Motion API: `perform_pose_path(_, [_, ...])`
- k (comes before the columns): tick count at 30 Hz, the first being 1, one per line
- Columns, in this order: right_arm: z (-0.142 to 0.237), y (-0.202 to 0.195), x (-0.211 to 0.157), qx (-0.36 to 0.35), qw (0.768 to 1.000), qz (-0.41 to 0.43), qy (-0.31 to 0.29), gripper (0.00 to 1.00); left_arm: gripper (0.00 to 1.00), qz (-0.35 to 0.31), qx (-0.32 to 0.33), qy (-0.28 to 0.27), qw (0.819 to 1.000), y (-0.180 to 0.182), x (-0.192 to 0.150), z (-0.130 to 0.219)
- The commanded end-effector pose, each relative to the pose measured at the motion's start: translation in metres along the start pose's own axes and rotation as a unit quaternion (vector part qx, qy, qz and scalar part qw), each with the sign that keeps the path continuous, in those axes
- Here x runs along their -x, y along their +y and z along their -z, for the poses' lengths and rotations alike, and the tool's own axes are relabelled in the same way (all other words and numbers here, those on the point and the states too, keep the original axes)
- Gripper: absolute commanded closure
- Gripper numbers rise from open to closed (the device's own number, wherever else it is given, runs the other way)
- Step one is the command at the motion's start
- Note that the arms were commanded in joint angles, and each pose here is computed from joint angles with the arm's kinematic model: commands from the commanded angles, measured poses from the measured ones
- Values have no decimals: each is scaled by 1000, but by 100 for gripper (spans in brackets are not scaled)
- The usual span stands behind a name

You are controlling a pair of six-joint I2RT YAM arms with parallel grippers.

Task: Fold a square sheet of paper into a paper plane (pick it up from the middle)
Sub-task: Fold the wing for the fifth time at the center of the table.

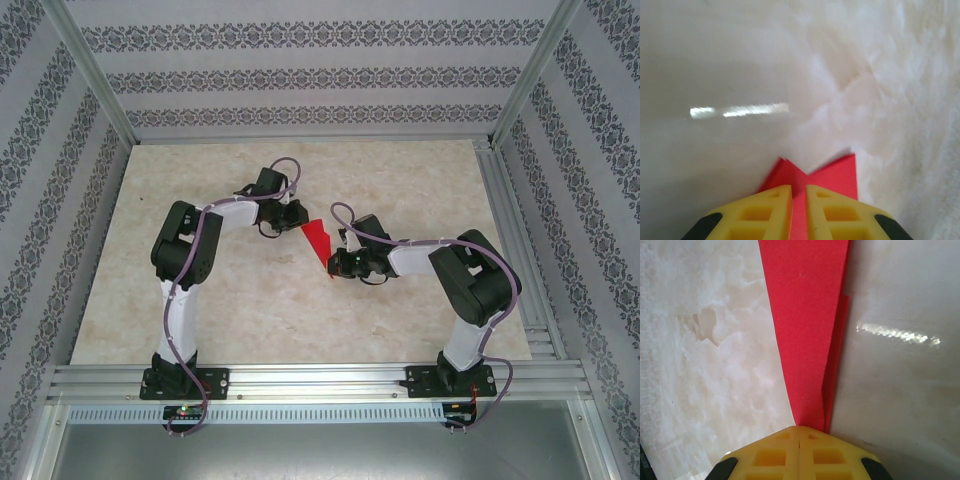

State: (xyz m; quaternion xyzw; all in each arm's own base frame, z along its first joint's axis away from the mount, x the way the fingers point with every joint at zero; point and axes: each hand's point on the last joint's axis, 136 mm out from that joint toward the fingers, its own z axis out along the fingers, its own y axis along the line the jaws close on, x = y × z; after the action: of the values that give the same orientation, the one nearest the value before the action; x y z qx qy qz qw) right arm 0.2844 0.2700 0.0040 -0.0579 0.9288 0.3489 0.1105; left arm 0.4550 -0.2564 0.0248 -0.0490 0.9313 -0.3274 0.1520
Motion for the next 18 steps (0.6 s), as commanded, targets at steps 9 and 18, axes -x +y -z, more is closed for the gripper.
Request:
perform_pose_path(9, [7, -19, -30, -95, 994, -15, 53, 99, 66, -16, 131, -96, 987, 58, 62, 61])
perform_pose_path(18, [68, 73, 62, -8, 993, 51, -104, 70, 45, -9, 131, -109, 985, 38, 42, 102])
